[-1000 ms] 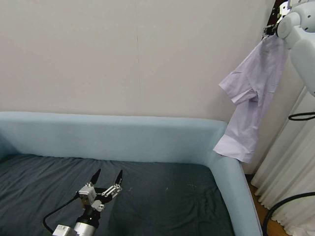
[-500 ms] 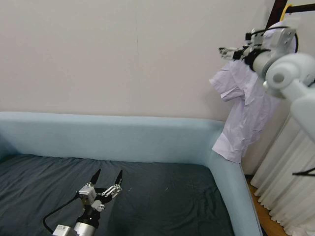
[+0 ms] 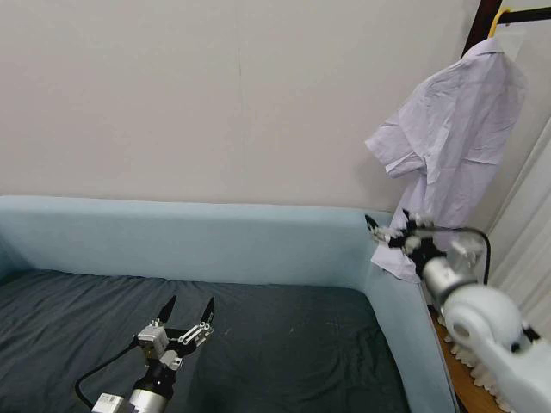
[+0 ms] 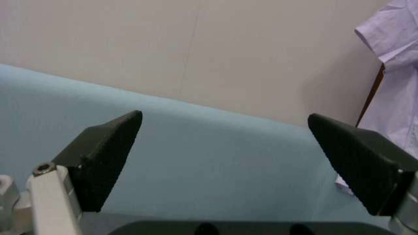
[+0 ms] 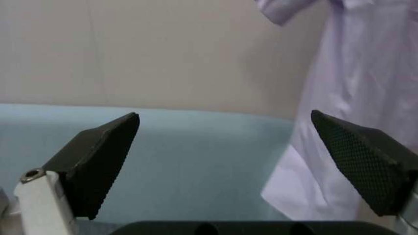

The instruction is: Pick up the clothes from the sofa and hang them on the clothes hanger.

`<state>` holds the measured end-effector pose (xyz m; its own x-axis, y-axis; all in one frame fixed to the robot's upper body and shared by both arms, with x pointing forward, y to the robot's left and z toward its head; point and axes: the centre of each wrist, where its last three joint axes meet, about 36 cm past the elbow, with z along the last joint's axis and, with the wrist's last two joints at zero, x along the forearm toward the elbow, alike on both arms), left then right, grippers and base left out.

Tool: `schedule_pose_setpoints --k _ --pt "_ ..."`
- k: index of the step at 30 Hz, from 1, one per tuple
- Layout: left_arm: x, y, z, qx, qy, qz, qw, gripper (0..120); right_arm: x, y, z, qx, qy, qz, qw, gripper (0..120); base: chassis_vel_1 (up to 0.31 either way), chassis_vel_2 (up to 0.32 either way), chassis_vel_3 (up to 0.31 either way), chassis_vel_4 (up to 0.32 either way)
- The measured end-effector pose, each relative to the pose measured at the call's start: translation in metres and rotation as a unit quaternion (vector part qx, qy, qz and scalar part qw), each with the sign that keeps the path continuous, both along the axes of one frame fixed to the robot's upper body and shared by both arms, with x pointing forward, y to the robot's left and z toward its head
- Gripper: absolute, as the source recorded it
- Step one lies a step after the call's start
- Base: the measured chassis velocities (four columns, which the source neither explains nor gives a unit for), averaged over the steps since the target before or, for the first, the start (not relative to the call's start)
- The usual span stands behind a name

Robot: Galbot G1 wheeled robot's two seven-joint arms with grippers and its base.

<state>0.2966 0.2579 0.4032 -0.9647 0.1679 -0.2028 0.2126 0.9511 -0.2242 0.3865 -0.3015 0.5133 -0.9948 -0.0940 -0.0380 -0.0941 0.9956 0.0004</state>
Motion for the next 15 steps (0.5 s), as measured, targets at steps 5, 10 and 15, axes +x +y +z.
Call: schedule_pose_setpoints --k 5,10,15 --pt "0.0 0.0 0.0 0.0 0.0 0.0 1.0 100 -0.077 0.008 -0.043 -0.004 -0.021 -0.03 0.999 100 0.0 0.0 0.0 0.0" --pt "0.0 0.0 0.0 0.0 0.0 0.0 1.0 100 -0.128 0.021 -0.066 -0.017 -0.057 -0.049 0.997 100 0.0 0.0 0.0 0.0" --pt "0.0 0.0 0.0 0.0 0.0 0.0 1.0 100 -0.137 0.028 -0.064 -0.01 -0.068 -0.054 0.996 100 0.0 0.0 0.0 0.0"
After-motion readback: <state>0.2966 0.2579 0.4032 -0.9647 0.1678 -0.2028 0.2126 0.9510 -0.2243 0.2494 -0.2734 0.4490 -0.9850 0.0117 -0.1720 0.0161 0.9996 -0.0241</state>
